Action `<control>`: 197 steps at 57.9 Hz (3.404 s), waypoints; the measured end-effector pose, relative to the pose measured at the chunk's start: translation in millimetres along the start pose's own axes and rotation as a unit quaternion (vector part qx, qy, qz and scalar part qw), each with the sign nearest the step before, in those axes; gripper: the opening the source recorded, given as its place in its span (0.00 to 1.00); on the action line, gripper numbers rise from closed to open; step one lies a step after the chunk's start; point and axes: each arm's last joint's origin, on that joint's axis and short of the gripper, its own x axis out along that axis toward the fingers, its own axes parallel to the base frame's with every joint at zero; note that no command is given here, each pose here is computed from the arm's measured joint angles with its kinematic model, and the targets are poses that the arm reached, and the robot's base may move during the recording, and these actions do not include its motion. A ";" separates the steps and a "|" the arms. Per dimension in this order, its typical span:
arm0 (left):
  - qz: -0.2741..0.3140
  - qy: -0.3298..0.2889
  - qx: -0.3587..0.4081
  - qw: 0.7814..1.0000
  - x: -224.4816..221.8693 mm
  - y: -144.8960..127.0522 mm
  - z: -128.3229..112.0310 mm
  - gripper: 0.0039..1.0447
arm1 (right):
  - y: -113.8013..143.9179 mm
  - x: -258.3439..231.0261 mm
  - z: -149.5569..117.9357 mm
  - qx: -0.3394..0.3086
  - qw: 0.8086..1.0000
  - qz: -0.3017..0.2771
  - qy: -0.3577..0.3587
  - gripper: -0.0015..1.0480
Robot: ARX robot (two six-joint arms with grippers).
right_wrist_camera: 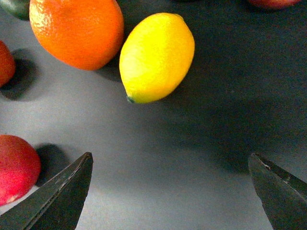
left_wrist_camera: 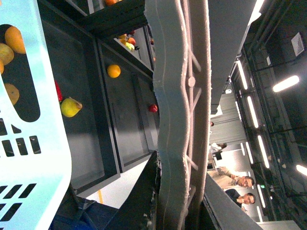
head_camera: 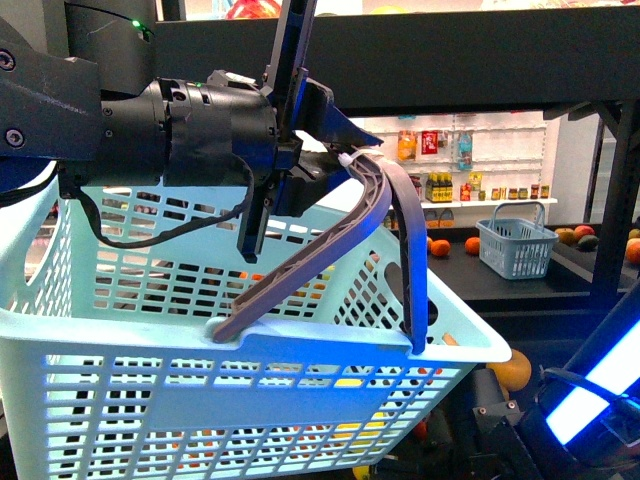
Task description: Pick lemon from shelf
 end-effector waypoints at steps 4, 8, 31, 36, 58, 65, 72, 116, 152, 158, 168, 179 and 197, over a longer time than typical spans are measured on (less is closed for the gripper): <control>0.000 0.000 0.000 1.000 0.0 0.0 0.0 0.11 | 2.9 9.3 1.6 -0.003 1.000 -0.002 -0.003 0.93; 0.000 -0.001 0.000 1.000 0.0 0.0 0.0 0.11 | 5.2 18.5 4.4 -0.005 1.000 -0.007 -0.007 0.93; 0.000 0.000 0.000 1.000 0.0 0.0 0.0 0.11 | 22.1 71.4 15.6 -0.022 0.999 -0.036 0.001 0.93; 0.001 -0.001 0.002 1.000 0.0 0.0 0.1 0.11 | 27.1 79.8 18.2 -0.028 0.999 -0.040 0.004 0.93; 0.000 0.000 0.003 1.000 0.0 0.0 0.0 0.11 | 27.2 97.6 4.5 -0.056 0.996 -0.064 0.023 0.93; 0.000 -0.001 0.003 1.000 0.0 0.0 0.0 0.11 | 28.6 96.0 12.2 -0.064 0.996 -0.064 0.006 0.93; 0.001 -0.002 0.006 1.000 0.0 0.1 0.1 0.11 | 31.5 92.0 24.9 -0.072 0.995 -0.068 -0.022 0.93; 0.000 0.000 0.003 1.000 0.1 0.2 0.0 0.11 | 23.3 99.9 7.1 -0.094 0.992 -0.078 -0.005 0.89; 0.000 0.000 0.003 1.000 0.1 0.2 0.0 0.11 | 18.9 100.6 7.2 -0.101 0.992 -0.080 -0.008 0.59; 0.000 0.000 0.003 1.000 0.1 0.2 0.0 0.11 | 9.4 99.7 10.8 -0.101 0.991 -0.086 -0.010 0.59; 0.000 0.000 0.003 1.000 0.1 0.2 0.0 0.11 | -15.2 91.2 25.9 -0.116 0.988 -0.089 -0.043 0.59; 0.000 0.000 0.003 1.000 0.1 0.2 0.0 0.11 | -48.3 21.1 73.0 -0.134 0.979 -0.116 -0.098 0.58; 0.000 0.000 0.003 1.000 0.1 0.2 0.0 0.11 | -89.0 -56.2 82.5 -0.104 0.983 -0.119 -0.090 0.58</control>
